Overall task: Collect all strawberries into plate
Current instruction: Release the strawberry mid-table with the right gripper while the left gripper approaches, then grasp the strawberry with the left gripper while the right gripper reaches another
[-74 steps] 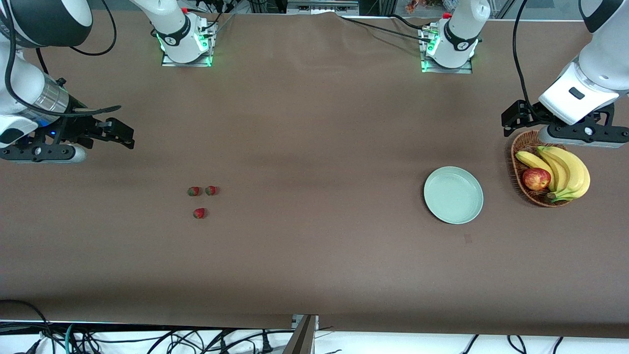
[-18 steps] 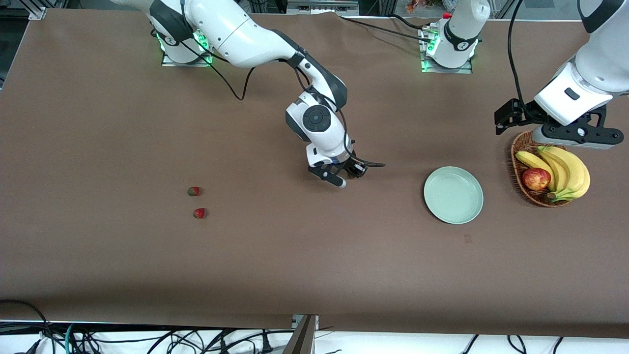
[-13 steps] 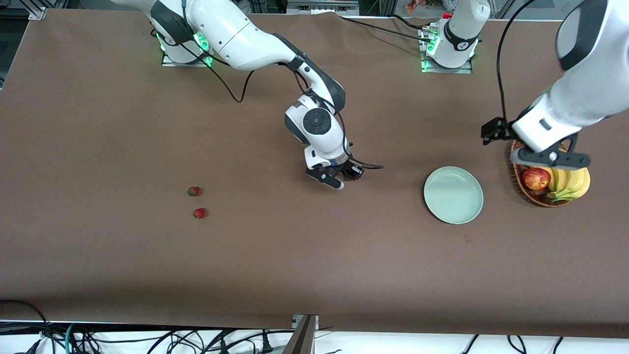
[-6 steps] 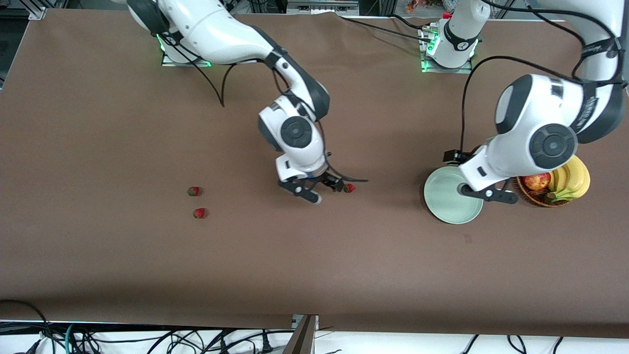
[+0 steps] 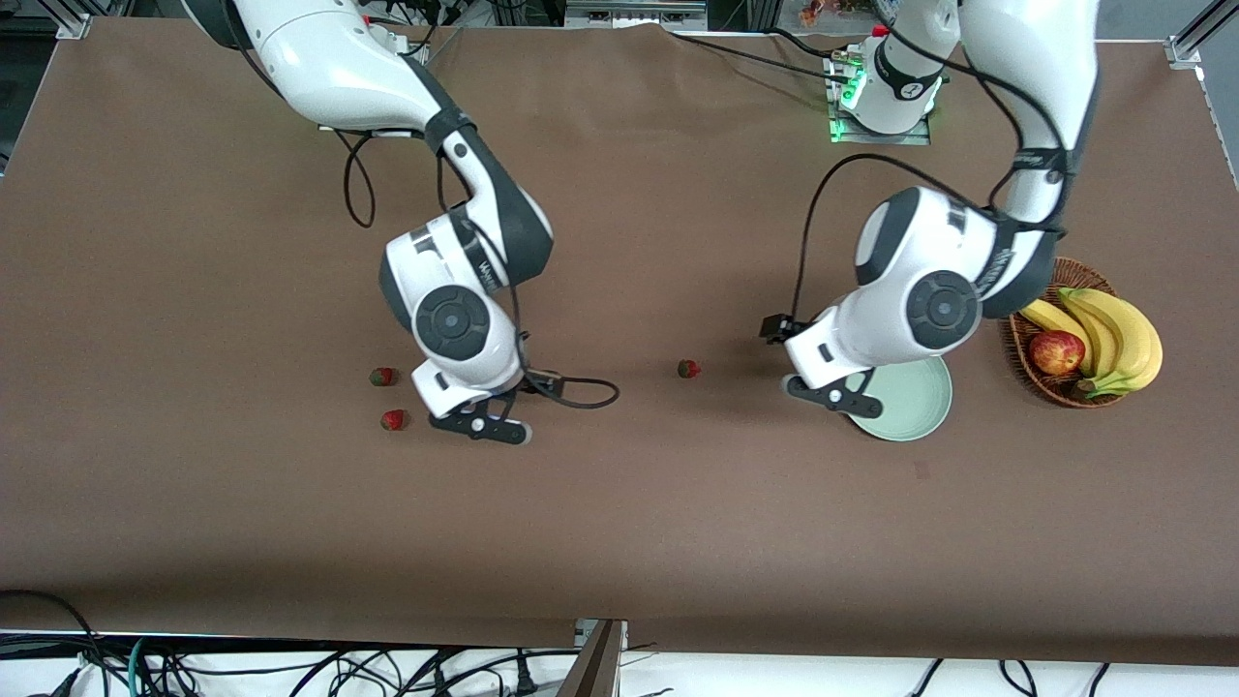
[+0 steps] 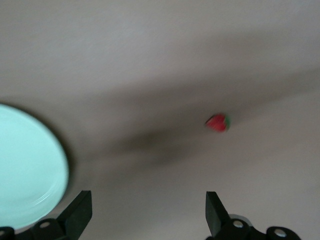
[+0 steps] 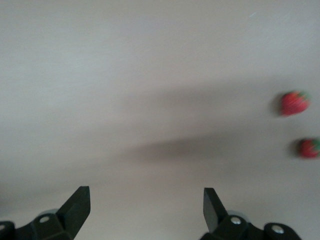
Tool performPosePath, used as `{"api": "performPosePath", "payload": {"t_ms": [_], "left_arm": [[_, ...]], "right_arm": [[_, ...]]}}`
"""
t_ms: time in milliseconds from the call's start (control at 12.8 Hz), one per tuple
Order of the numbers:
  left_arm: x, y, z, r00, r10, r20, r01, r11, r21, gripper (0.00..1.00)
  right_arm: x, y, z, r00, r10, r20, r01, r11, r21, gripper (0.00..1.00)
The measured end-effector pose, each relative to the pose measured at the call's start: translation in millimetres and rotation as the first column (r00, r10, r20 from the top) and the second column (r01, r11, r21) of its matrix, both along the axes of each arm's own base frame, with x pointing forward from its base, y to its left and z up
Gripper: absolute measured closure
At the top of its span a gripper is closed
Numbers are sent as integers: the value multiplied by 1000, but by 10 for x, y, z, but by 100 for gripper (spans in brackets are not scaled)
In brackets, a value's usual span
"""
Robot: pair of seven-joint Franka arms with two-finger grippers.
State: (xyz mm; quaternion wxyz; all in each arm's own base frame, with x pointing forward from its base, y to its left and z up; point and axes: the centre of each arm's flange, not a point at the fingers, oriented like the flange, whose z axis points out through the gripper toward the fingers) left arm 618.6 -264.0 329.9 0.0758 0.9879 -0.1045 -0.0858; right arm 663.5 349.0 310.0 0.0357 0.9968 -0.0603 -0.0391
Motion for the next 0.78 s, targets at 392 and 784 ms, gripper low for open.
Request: {"api": "performPosePath", "payload": {"t_ms": [392,784], "left_arm": [[-165,-838,-530,989,122,88,-121,993,-16,0],[-337,-1173,-931,985,91,149,-103,992,69,0]], "right_arm": [[321,-1099,-406,970,240,-41,-242,968,-62,0],[432,-1969,-907,966,258,-12,-258,966,-8,2]]}}
